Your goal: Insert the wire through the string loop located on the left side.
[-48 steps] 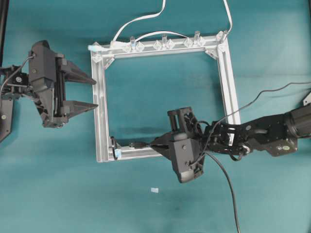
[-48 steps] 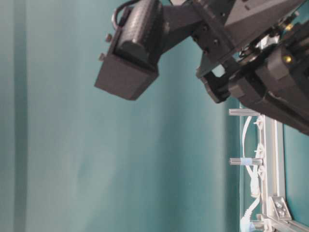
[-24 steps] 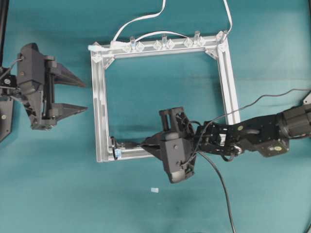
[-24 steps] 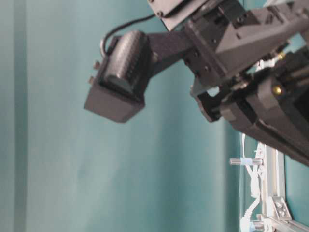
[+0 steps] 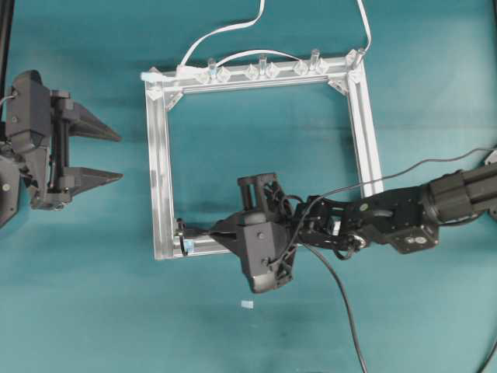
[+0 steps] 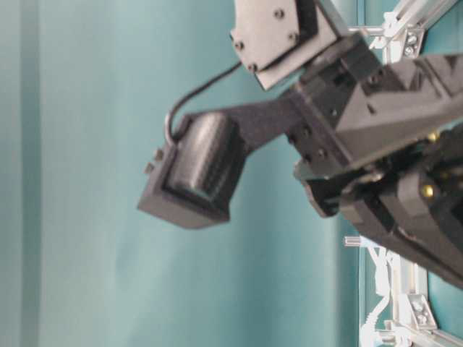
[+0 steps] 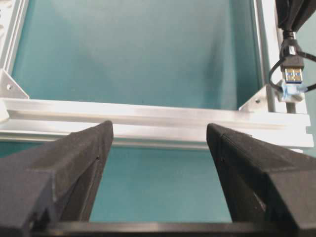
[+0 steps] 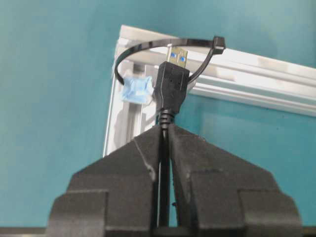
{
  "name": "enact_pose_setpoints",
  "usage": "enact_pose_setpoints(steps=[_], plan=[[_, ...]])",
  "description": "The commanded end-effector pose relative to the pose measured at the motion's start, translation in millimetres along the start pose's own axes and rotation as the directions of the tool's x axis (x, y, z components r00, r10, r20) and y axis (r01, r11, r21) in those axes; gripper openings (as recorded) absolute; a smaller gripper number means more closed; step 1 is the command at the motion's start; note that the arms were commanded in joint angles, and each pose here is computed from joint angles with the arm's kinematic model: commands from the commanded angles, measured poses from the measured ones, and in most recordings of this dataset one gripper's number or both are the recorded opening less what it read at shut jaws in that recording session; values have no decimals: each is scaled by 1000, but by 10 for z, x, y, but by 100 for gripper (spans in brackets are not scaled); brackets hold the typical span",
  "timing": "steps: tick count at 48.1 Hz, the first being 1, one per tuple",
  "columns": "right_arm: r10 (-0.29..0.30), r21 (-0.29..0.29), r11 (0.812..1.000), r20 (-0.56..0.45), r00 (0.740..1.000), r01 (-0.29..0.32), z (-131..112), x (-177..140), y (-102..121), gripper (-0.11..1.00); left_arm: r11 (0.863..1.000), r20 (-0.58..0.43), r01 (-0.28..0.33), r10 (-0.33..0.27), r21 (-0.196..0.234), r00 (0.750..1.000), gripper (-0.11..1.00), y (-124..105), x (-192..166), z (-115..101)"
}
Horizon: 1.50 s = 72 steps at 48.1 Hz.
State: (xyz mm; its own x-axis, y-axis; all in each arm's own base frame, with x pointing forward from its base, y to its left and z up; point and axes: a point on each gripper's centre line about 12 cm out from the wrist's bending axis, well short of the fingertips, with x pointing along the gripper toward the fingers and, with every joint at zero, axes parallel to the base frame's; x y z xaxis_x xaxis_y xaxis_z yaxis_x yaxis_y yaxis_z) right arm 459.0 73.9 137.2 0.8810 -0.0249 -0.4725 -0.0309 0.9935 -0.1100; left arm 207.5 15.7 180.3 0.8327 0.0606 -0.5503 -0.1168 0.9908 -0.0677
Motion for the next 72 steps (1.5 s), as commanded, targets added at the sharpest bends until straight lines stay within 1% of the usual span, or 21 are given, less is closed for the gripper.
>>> enact_pose_setpoints(steps=[1,20,33,44,50,57,60,64,69,72], plan=[[-6,8,1000,47,999,6,190,-5,-27,7,1000,12,5,-5,1,1000,79,-12,-21,30],[-11,13,1000,59,998,10,245,163,-21,7,1000,12,9,-9,1,1000,79,-10,-151,-50],[-10,16,1000,66,998,9,278,224,-15,7,1000,18,9,-9,1,1000,79,-6,-217,-88],[-7,15,1000,61,998,6,277,226,-16,7,1000,22,15,-15,3,1000,79,-20,-224,-61],[-10,16,1000,61,998,9,276,228,-31,7,999,19,49,-49,22,999,79,-99,-215,-29],[-13,17,1000,62,998,12,282,233,-53,7,993,-18,113,-113,45,993,79,-260,-158,-23],[-13,9,1000,62,998,12,278,233,-58,7,989,-52,141,-138,39,989,79,-344,-90,-33],[-10,-5,1000,66,998,10,282,234,-61,7,987,-94,160,-157,26,983,79,-426,13,-71],[-10,-7,1000,68,998,11,289,236,-67,7,985,-115,173,-171,12,979,79,-499,139,-105],[-9,-8,1000,68,998,9,289,234,-60,7,984,-116,179,-176,11,977,79,-533,206,-114]])
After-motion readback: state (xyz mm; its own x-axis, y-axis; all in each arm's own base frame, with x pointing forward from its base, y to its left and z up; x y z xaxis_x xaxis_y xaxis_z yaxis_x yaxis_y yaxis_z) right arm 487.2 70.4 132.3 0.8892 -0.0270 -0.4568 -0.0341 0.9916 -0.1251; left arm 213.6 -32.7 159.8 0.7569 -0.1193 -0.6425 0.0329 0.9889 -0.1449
